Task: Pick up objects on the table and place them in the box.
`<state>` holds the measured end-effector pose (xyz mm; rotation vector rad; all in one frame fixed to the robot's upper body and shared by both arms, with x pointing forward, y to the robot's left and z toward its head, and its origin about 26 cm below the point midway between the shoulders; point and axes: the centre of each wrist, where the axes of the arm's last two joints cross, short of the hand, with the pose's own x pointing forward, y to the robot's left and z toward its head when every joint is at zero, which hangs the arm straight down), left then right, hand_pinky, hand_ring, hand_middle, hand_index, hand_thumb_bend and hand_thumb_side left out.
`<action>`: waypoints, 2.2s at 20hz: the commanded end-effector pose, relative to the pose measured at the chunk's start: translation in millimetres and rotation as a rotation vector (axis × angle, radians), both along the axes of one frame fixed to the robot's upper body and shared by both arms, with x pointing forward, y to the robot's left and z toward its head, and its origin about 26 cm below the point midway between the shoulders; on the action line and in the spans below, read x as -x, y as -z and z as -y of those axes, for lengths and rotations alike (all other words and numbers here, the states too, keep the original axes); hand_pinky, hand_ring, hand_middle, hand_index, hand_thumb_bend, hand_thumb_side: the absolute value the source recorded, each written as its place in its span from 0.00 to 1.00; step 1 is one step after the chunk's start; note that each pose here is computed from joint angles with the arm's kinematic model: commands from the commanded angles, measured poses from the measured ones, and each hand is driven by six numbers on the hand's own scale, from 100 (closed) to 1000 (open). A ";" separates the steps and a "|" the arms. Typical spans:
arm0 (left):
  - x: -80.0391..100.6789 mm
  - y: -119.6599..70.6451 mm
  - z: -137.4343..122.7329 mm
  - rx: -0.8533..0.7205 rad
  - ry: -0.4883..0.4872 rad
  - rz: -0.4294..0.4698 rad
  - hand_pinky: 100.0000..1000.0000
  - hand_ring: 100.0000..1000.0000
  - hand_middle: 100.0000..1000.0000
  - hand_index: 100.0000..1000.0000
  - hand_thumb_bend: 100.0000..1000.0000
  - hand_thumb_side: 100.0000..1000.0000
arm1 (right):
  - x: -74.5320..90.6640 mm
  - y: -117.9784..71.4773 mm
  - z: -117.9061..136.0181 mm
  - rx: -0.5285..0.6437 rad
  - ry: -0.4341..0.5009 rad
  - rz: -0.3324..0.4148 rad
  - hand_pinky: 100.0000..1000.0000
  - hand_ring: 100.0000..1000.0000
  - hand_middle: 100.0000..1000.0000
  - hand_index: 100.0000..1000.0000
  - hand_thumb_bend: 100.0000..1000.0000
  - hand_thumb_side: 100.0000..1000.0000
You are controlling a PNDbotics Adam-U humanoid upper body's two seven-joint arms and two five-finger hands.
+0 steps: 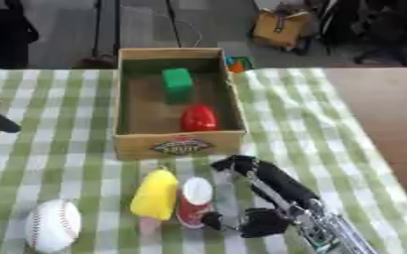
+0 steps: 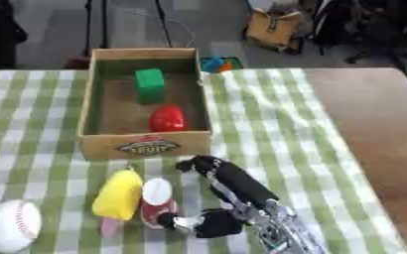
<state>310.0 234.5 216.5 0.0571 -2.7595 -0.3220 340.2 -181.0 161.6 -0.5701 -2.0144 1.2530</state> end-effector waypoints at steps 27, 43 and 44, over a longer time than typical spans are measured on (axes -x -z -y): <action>2.5 -7.2 -1.4 -0.024 0.002 0.022 0.45 0.46 0.55 0.57 0.05 0.85 | -4.5 3.2 -15.2 0.017 -0.044 -0.042 0.80 0.87 0.73 0.87 0.62 0.75; 2.5 -7.2 -0.6 -0.028 0.004 0.022 0.45 0.46 0.55 0.57 0.04 0.85 | -9.5 10.1 -20.5 0.001 -0.042 -0.063 0.76 0.84 0.64 0.83 0.60 0.72; 2.5 -7.2 -0.6 -0.028 0.004 0.022 0.45 0.46 0.55 0.57 0.04 0.85 | -9.7 10.4 -20.5 -0.002 -0.039 -0.063 0.75 0.83 0.62 0.82 0.60 0.70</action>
